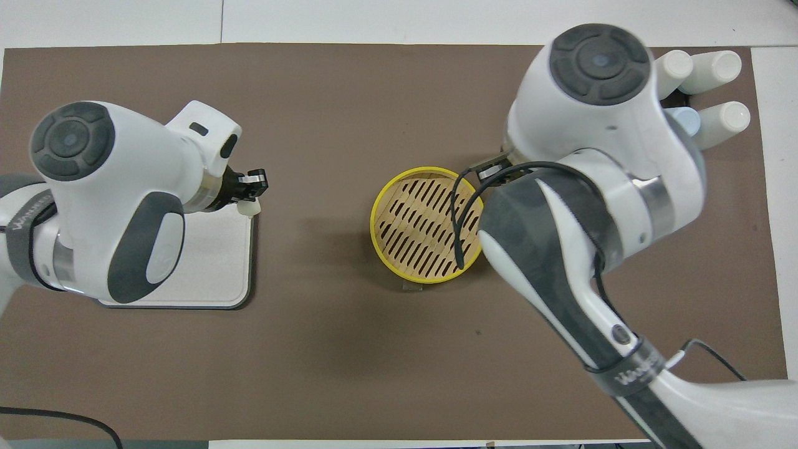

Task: Place bun in steamer
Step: 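Carry the bun into the open steamer with the left gripper and release, then bring the lid over the steamer with the right gripper while the left gripper withdraws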

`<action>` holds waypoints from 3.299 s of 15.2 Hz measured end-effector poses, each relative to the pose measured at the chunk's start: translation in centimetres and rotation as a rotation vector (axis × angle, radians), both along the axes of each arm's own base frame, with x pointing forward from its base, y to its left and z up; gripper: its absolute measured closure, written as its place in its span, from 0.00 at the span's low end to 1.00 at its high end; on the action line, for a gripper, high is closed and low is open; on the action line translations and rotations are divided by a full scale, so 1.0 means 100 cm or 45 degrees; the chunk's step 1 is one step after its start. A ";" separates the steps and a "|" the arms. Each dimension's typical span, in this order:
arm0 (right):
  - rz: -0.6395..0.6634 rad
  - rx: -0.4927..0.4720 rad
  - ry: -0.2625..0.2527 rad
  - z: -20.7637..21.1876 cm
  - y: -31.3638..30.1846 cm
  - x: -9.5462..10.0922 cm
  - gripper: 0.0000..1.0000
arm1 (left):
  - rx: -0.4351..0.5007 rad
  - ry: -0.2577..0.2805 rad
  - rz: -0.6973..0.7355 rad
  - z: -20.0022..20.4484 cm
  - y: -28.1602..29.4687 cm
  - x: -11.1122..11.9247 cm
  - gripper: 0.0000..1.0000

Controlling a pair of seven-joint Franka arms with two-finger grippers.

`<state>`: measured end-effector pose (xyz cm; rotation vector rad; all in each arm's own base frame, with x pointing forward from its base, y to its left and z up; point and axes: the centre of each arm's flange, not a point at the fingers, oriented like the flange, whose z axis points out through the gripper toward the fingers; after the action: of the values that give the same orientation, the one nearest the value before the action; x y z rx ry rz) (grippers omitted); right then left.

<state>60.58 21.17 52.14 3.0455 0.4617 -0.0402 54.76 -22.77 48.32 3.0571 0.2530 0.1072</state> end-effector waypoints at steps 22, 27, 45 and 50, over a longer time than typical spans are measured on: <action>0.012 -0.022 0.104 -0.017 -0.095 -0.017 0.90 | -0.038 -0.029 -0.007 -0.142 -0.249 -0.034 0.44; 0.023 -0.020 0.097 -0.016 -0.090 -0.017 0.90 | -0.020 -0.023 0.021 -0.126 -0.243 -0.033 0.00; -0.079 0.240 -0.175 -0.053 0.155 -0.066 0.90 | 0.098 0.056 -0.137 0.101 0.174 0.035 0.00; -0.111 0.199 -0.122 -0.094 0.200 -0.088 0.90 | 0.102 0.080 -0.187 0.095 0.197 0.029 0.00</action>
<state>51.82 41.14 42.70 3.2010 0.3404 0.1445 57.66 -3.05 57.81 3.1489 0.0278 0.0137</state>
